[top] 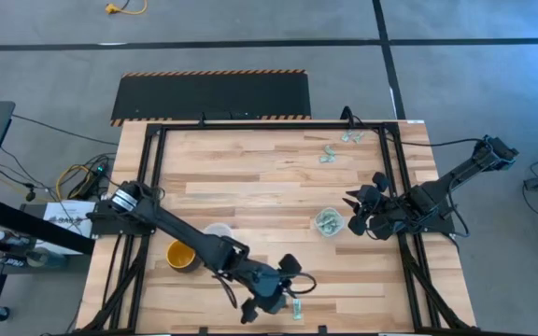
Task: Pick and place Stevia / Truvia into bins
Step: Put the white stevia packet into the round transparent container
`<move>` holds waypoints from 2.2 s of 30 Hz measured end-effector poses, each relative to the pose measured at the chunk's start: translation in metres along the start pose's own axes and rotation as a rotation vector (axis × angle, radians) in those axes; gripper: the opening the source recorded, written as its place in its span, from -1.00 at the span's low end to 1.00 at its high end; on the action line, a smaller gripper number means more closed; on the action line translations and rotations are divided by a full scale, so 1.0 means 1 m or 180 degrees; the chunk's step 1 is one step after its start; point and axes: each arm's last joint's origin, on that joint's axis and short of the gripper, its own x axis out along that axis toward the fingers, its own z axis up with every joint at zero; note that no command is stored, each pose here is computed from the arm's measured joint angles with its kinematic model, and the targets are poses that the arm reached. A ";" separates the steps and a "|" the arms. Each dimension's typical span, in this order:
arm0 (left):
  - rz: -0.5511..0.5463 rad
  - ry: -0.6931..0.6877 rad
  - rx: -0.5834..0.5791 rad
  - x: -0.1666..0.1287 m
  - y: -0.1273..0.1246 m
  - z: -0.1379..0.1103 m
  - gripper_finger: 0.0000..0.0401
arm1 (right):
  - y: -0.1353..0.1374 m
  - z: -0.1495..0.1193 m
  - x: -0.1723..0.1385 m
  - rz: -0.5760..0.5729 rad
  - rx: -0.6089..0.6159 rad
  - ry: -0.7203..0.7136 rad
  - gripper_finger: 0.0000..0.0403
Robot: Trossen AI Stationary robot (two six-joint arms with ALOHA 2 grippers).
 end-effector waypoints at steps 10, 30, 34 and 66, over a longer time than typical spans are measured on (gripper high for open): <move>-0.0197 0.0023 0.0165 0.046 -0.004 -0.018 -0.29 | 0.002 0.001 0.000 0.0054 0.0056 -0.0019 -0.54; -0.0698 0.1020 0.0417 0.129 -0.018 -0.061 -0.28 | 0.004 0.003 0.000 0.0135 0.0131 -0.0041 -0.54; -0.0720 0.1033 0.0415 0.130 -0.018 -0.063 -0.29 | 0.004 0.004 0.000 0.0155 0.0159 -0.0059 -0.54; -0.0449 0.1594 -0.0207 0.109 -0.008 -0.047 -1.00 | 0.005 0.004 0.000 0.0162 0.0172 -0.0068 -0.54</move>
